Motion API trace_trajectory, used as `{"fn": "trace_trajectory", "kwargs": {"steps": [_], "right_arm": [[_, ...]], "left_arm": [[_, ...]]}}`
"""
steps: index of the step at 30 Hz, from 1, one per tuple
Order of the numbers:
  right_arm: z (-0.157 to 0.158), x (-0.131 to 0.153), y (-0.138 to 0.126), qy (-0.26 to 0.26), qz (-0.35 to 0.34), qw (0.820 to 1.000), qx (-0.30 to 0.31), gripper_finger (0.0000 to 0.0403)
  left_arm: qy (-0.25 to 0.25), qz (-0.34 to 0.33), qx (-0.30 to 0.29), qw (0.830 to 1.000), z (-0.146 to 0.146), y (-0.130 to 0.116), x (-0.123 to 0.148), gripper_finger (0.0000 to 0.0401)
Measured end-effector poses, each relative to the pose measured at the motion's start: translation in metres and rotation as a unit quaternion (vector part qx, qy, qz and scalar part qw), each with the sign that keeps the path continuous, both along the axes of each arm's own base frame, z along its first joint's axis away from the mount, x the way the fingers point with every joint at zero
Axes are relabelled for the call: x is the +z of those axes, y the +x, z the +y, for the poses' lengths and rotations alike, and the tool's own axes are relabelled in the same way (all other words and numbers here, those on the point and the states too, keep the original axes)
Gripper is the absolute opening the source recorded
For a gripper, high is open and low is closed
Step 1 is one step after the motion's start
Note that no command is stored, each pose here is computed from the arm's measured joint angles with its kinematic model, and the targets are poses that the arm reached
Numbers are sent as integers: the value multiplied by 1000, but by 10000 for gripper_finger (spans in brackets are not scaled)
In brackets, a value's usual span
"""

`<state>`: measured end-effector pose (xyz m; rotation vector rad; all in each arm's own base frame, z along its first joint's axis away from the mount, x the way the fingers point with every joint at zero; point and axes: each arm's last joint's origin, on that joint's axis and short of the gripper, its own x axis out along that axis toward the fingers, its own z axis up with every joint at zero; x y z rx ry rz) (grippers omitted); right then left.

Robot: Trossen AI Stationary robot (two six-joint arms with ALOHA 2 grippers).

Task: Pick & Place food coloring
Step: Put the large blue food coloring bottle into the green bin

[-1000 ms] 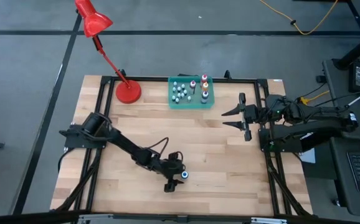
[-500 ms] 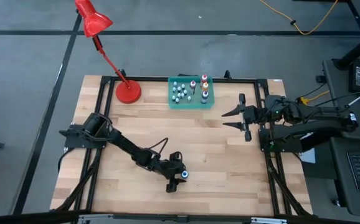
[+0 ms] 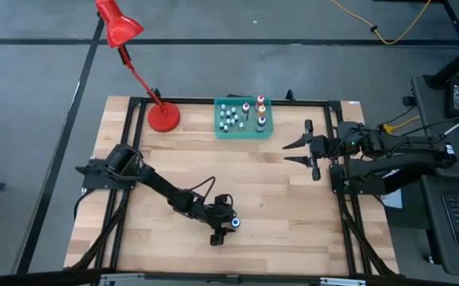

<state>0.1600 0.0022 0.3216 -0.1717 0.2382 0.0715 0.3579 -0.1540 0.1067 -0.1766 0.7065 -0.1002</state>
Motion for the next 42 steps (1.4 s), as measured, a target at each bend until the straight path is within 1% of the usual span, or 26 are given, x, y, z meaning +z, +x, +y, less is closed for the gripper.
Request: {"fn": "trace_trajectory", "kwargs": {"steps": [5, 12, 15, 17, 19, 24, 26, 29, 32, 35, 37, 39, 42], "right_arm": [[0, 0, 0, 0, 0, 1000, 0, 148], [0, 0, 0, 8, 0, 1000, -2, 148], [0, 0, 0, 10, 0, 1000, -2, 148], [0, 0, 0, 22, 1, 1000, -5, 148], [0, 0, 0, 39, 3, 999, -7, 148], [3, -4, 10, 104, 18, 994, 28, 154], [4, -6, 17, 124, 26, 991, 47, 169], [6, -12, 30, 155, 40, 985, 61, 209], [6, -20, 47, 182, 52, 980, 57, 259], [6, -28, 64, 214, 61, 974, 48, 298], [5, -32, 76, 231, 85, 969, 37, 310], [5, -33, 87, 237, 119, 963, 38, 313], [4, -30, 104, 218, 161, 962, 36, 308]], "left_arm": [[-5, -12, 0, 1000, -1, 1, 2, 203], [-19, -34, 1, 999, -2, 4, 6, 128], [-26, -44, -1, 999, -2, 5, 9, 107], [-30, -54, 4, 998, 1, 6, 18, 104], [-35, -68, 13, 997, 9, 7, 33, 104], [-14, -71, 65, 995, 45, 3, 73, 104], [-3, -71, 77, 995, 61, -1, 88, 103], [8, -70, 93, 993, 81, -7, 106, 100], [17, -59, 101, 993, 96, -10, 118, 99], [41, -27, 88, 995, 106, -7, 130, 99], [53, -12, 79, 995, 113, -3, 138, 99], [61, 4, 78, 995, 120, -1, 142, 99], [57, 3, 87, 995, 131, 4, 148, 99]]}}
